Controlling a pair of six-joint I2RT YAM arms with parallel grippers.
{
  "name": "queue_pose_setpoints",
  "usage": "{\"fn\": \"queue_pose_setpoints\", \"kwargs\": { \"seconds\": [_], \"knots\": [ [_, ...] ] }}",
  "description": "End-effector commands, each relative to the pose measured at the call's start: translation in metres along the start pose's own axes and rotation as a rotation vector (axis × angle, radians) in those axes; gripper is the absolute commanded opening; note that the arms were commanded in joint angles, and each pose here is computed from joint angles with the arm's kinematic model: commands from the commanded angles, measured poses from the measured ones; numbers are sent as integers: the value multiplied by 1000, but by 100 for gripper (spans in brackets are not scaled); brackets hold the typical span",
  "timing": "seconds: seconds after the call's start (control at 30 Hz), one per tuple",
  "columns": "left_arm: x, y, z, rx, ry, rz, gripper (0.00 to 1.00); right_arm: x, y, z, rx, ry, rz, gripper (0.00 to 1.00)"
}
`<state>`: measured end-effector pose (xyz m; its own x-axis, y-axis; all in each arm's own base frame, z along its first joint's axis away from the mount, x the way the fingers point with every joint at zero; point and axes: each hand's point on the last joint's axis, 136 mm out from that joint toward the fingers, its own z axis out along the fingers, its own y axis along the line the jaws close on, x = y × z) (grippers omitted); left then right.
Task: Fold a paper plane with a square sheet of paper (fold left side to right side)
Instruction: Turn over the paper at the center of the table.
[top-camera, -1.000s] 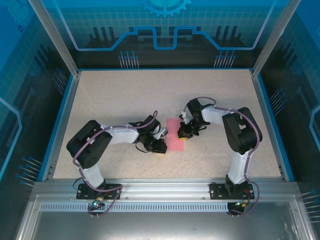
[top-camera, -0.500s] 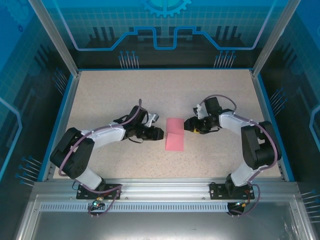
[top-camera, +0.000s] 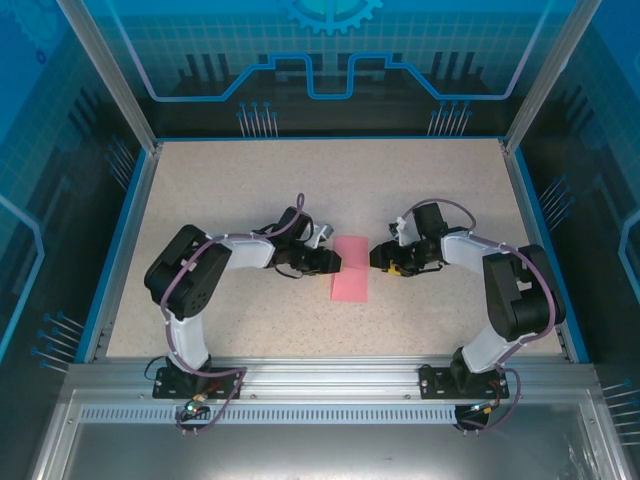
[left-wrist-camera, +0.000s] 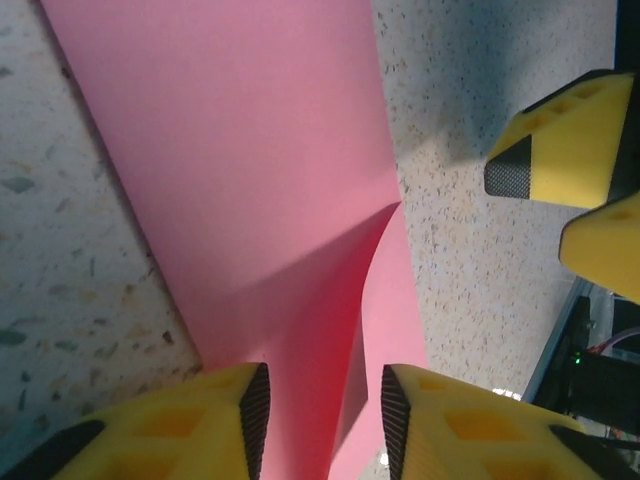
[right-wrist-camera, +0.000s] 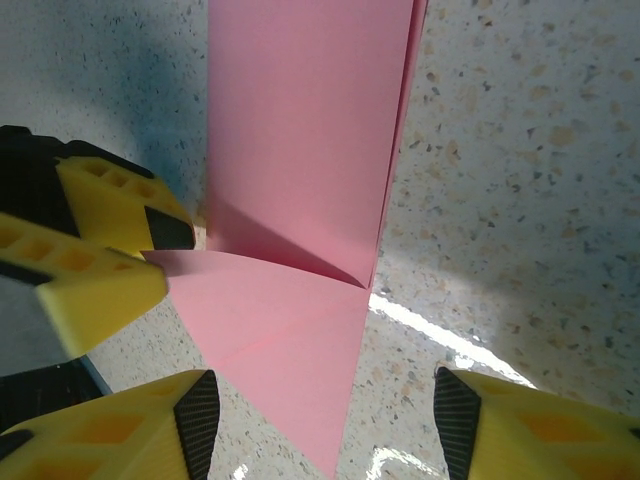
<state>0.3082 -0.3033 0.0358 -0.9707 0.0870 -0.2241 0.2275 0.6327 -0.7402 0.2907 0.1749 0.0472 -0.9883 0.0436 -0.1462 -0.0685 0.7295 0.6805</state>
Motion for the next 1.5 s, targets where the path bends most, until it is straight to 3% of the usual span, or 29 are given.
{"fn": "queue_pose_setpoints", "kwargs": {
  "seconds": [0.0,0.1,0.2,0.6,0.9,1.0,1.13,1.27,1.47],
  "knots": [
    [-11,-13,0,54,-13,28,24,3,3,-2,-33,7,11,62],
    [-11,-13,-4,38,-22,44,10,3,5,1,-48,18,15,63],
    [-8,-13,-10,24,-32,56,4,2,9,4,-61,29,19,64],
    [0,-11,-20,-6,-47,57,4,-1,27,26,-126,84,12,63],
    [-2,-8,-23,-31,-54,58,7,-7,50,46,-186,130,-10,39],
    [-7,-5,-30,-68,-88,51,25,-9,53,45,-191,125,-16,24],
    [-18,-11,-62,-102,-209,49,40,-15,58,31,-197,90,-30,3],
    [-26,-29,-106,-89,-322,48,67,-32,78,2,-237,11,-97,0],
    [-36,-80,-178,66,-489,41,89,-61,130,-66,-337,-165,-250,0]
  ]
}}
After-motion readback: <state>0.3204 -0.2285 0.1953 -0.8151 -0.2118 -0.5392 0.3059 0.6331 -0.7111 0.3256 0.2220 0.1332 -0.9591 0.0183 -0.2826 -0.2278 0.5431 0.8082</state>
